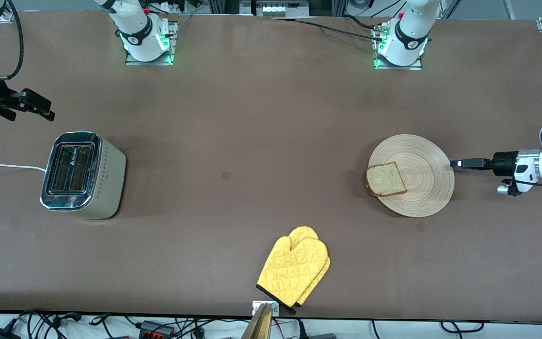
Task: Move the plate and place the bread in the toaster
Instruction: 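Grip the wooden plate rim with the left gripper, then slide the plate toward the toaster with the left gripper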
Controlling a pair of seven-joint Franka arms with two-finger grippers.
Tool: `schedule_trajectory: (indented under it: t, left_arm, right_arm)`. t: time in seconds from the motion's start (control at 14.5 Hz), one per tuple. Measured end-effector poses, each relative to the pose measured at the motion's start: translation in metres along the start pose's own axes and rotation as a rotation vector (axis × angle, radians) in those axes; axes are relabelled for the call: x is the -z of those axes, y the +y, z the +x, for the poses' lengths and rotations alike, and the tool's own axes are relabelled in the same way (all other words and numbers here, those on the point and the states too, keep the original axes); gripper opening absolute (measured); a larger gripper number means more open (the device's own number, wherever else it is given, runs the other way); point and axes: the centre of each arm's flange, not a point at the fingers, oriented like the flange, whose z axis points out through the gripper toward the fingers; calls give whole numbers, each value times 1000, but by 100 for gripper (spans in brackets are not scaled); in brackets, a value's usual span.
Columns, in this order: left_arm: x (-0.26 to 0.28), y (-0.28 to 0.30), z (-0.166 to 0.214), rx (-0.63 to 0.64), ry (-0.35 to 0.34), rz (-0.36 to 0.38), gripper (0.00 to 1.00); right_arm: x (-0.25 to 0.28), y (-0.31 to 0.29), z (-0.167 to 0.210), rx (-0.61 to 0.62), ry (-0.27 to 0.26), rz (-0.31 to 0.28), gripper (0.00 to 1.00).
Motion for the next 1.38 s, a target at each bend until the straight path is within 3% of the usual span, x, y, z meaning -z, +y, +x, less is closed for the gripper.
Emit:
schedule_trajectory:
  t: [0.55,0.62,0.76,0.9,0.97,1.24,1.38]
  left_arm:
    - [-34,-16,7,-2,0,-71,100]
    - [-39,-18,7,-16,-5,-77,91]
    - [-39,-19,7,-20,-5,-77,90]
    - [-39,-18,7,-24,-7,-78,74]
    - [-39,-18,7,-27,-6,-78,59]
    - [-40,-16,6,-92,-14,-93,20]
    - [-34,-10,8,-146,2,-135,13]
  right_arm:
    - [3,-1,1,1,10,-1,100]
    - [3,-1,1,2,10,-1,100]
    - [3,-1,1,2,10,-1,100]
    - [3,-1,1,2,10,-1,100]
    - [3,-1,1,2,10,-1,100]
    - [3,-1,1,2,10,-1,100]
    - [3,-1,1,1,10,-1,100]
